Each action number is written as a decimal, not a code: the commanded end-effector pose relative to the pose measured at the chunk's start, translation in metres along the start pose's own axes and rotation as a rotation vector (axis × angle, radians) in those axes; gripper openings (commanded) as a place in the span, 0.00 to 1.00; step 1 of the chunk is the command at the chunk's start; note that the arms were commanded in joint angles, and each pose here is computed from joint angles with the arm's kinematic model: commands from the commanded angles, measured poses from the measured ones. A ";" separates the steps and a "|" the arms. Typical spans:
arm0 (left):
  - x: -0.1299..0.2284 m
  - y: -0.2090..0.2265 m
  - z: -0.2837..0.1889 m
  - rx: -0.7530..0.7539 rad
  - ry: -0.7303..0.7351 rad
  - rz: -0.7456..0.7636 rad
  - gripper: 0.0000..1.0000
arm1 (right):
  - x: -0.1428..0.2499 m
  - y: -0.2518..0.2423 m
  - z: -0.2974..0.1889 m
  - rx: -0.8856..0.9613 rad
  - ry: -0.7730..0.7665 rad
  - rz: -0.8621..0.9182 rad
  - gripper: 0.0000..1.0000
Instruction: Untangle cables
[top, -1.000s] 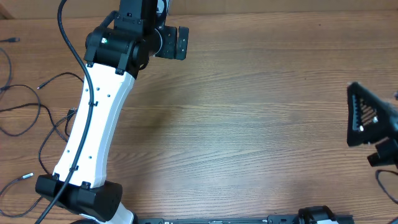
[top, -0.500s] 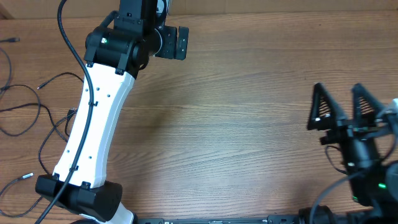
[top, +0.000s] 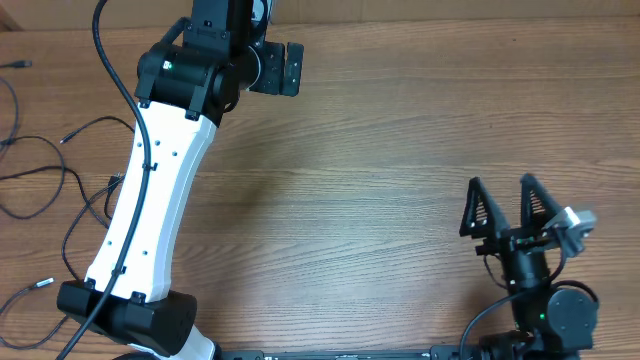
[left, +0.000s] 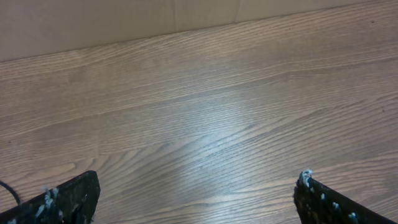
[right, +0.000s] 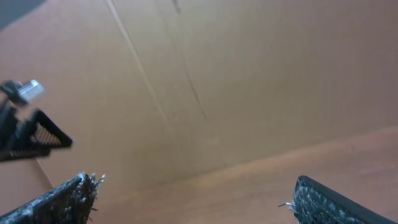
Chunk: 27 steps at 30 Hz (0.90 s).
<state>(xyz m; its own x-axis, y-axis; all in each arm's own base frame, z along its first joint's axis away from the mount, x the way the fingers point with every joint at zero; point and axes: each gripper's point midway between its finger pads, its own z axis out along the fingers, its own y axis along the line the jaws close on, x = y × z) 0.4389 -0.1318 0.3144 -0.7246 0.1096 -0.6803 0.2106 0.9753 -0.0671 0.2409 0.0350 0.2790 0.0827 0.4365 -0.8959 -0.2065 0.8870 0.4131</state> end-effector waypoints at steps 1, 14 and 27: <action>-0.003 -0.002 0.000 0.008 -0.006 -0.014 0.99 | 0.017 -0.010 -0.006 0.008 -0.008 0.029 1.00; -0.003 -0.002 0.000 0.008 -0.006 -0.014 0.99 | 0.100 -0.041 -0.015 0.057 0.178 0.056 1.00; -0.003 -0.002 0.000 0.008 -0.006 -0.014 1.00 | 0.100 -0.041 -0.015 0.057 0.178 0.057 1.00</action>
<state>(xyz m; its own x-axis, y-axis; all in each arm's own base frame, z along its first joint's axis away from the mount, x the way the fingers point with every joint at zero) 0.4389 -0.1318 0.3144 -0.7246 0.1096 -0.6803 0.2106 0.9753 -0.0671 0.2434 0.0386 0.1709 -0.1061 0.4560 -0.8837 -0.1378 0.8734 0.4672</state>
